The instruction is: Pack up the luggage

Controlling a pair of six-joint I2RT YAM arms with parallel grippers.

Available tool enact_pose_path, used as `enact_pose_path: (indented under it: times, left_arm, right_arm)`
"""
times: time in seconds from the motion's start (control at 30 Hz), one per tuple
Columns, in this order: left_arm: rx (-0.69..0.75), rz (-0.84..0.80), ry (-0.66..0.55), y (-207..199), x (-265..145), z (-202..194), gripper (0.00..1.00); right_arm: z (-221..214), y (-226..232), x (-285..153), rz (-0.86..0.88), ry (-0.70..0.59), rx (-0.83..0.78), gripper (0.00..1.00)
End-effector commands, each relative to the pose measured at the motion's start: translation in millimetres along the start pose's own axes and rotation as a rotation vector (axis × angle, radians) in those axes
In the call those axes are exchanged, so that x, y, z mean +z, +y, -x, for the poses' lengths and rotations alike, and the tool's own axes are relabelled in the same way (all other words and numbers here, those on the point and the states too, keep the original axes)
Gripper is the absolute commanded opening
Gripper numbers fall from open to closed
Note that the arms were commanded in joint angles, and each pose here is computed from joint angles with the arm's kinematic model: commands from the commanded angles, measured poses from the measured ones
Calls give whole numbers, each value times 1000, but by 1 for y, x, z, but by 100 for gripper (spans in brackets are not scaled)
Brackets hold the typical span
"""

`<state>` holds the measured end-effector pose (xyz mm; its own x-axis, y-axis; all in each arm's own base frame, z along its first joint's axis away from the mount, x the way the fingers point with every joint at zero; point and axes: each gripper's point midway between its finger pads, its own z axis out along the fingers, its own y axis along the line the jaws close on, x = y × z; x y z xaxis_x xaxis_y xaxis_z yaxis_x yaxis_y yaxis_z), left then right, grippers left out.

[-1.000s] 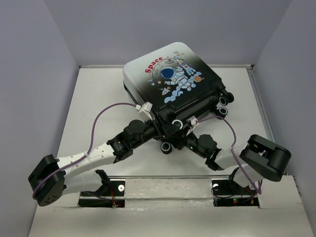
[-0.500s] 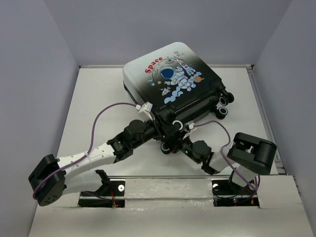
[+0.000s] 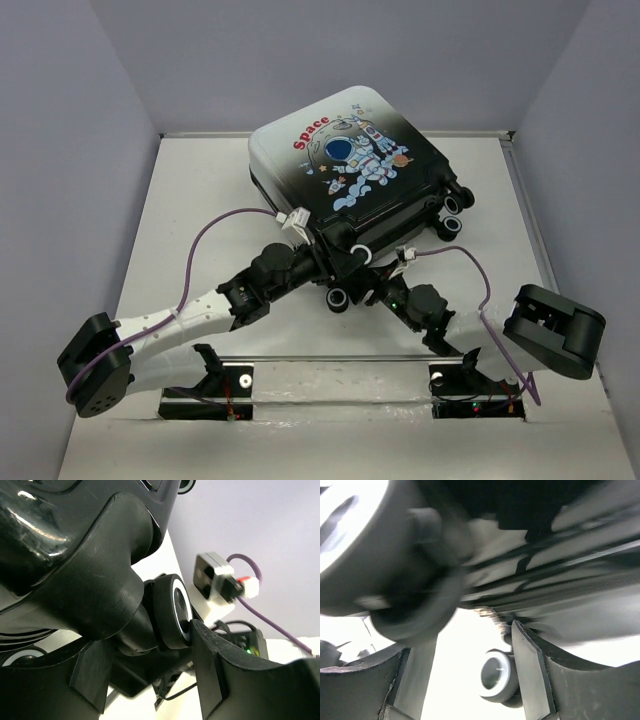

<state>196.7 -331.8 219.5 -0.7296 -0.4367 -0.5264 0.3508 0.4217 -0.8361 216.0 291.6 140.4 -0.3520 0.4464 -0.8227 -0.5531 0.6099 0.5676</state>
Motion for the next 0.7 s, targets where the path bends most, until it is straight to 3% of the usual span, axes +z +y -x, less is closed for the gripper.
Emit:
enact_pose_path:
  times: [0.0, 0.3, 0.67]
  left_arm:
    - [73, -482, -147, -146, -42, 55, 6]
    - [70, -483, -138, -145, -40, 53, 6]
    - [65, -477, -134, -143, -38, 52, 6]
  right_arm:
    - [-3, -17, 6, -21, 45, -9, 69]
    - [-5, -3, 30, 47, 75, -43, 65]
    - [5, -4, 42, 72, 6, -15, 48]
